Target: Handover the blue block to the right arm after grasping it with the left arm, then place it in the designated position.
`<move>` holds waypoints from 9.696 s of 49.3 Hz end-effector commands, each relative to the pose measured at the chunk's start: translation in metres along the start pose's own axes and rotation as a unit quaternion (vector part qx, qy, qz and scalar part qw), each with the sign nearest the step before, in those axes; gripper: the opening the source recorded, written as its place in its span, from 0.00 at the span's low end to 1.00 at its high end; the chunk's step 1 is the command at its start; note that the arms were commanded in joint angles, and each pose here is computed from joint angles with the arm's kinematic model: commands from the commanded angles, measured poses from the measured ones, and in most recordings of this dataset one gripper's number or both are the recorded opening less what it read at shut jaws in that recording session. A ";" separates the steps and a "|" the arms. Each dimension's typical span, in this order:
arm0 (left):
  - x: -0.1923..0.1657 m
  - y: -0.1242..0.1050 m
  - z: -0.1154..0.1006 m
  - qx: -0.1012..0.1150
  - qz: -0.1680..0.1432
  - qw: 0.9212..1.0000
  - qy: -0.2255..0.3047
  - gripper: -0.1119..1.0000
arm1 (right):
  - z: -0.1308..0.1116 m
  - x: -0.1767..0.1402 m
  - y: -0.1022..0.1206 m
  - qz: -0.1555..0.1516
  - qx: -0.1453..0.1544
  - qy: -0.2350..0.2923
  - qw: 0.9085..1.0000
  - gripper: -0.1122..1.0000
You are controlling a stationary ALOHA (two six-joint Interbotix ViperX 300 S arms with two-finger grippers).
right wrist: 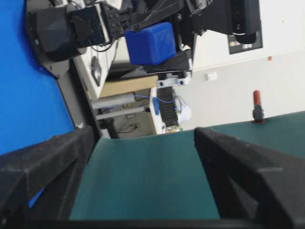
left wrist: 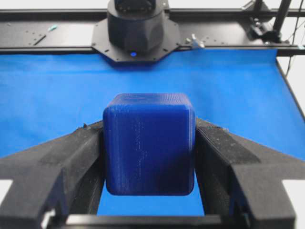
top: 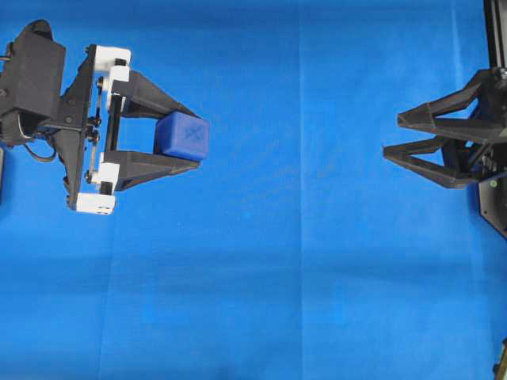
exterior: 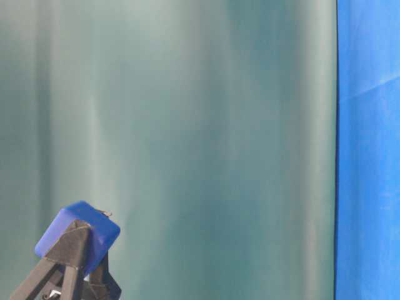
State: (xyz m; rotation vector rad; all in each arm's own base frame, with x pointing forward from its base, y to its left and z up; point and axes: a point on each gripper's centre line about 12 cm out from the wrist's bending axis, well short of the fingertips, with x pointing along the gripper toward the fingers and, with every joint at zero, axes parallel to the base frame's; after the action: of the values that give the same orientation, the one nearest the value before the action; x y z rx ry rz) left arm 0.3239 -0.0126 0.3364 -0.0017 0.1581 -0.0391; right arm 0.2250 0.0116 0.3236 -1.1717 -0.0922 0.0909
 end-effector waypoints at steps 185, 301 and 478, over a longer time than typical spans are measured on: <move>-0.023 0.004 0.017 -0.010 0.006 1.000 -0.026 0.94 | -0.017 0.202 -0.047 0.029 0.003 0.029 0.999 0.59; -0.048 0.006 0.017 -0.009 0.011 0.999 -0.043 0.94 | -0.007 0.101 -0.057 -0.021 0.577 0.092 0.812 0.59; -0.048 0.008 0.015 -0.009 0.014 0.999 -0.036 0.93 | -0.072 0.226 0.154 0.114 0.650 0.299 0.689 0.59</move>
State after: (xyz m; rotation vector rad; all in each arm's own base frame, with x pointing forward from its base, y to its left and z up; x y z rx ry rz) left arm 0.2821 -0.0026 0.3484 -0.0194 0.1182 -0.0083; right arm 0.4469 0.0314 0.1474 0.2736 0.6787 -0.0385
